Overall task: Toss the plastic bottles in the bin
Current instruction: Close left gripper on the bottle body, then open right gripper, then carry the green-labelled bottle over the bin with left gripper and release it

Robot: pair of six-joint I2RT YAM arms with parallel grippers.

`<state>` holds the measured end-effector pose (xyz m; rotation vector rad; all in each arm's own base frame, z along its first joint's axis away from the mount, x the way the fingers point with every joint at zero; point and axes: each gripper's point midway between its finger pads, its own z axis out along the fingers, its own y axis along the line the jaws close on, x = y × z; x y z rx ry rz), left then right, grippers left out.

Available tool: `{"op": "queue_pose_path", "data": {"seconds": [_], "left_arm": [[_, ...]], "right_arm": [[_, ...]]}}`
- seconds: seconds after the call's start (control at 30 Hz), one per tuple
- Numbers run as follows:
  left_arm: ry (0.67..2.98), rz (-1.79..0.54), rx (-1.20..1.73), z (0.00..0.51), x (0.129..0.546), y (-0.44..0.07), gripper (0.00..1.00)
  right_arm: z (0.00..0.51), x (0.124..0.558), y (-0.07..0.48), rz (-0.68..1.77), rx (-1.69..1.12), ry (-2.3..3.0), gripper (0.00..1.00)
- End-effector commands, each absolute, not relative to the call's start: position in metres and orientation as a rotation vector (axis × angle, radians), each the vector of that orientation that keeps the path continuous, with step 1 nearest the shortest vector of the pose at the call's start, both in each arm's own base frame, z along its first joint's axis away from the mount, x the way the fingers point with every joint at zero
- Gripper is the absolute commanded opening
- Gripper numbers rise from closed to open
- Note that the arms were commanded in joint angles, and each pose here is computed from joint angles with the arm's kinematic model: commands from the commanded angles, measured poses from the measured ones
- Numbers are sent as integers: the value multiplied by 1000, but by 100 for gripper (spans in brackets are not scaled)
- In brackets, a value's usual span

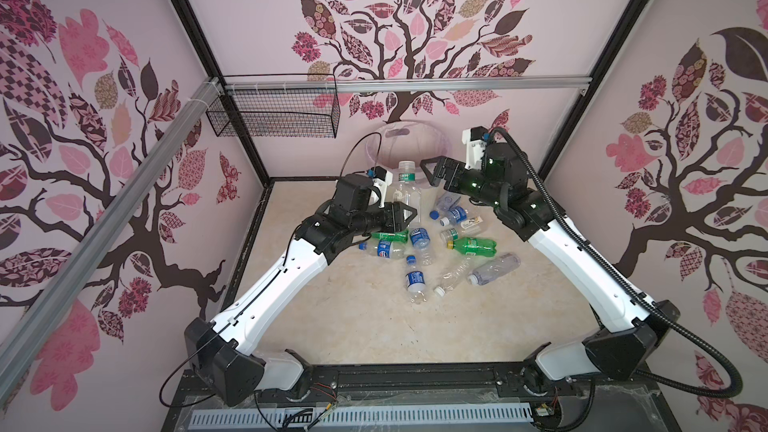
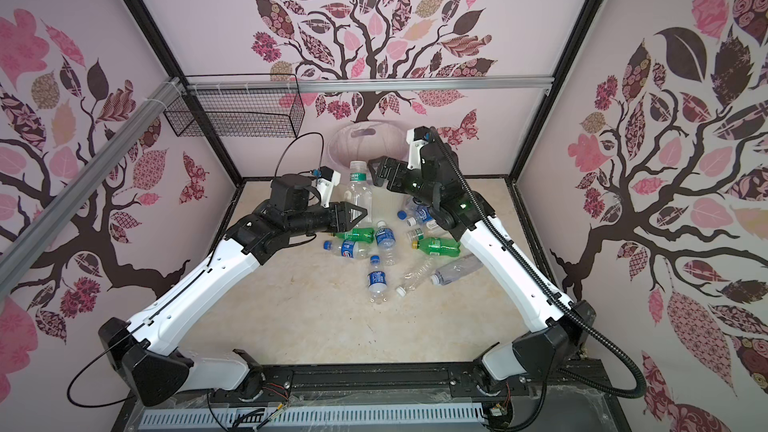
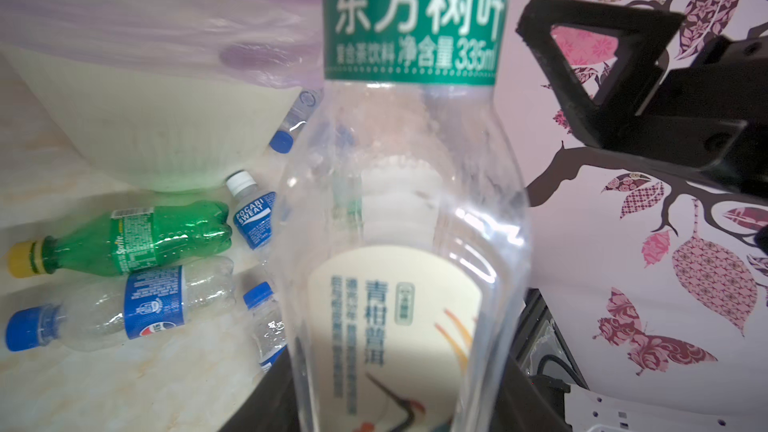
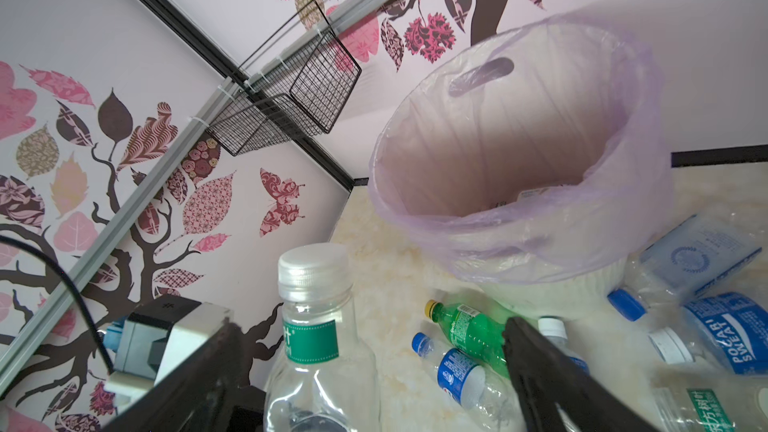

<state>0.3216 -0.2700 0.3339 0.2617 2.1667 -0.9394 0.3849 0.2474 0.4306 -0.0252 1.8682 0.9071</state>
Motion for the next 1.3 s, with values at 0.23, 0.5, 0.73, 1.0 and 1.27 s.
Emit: {"op": "queue_pose_path", "data": {"seconds": [0.23,0.5,0.73,1.0,1.27], "left_arm": [[1954,-612,172,412,371,-197,39],[1691,-526,179,507,400,-193,39],[1390,-537,213,590,391,-193,40],[1560,-544,186,512,476,-229,42],[1743,-512,207,470,503,-244,97]], "right_arm": [[486,368,221,786,-103,1720,99],[479,369,218,728,-136,1712,100],[468,370,201,691,-109,1722,100],[445,380,190,706,-71,1768,100],[437,371,189,727,-73,1789,100]]}}
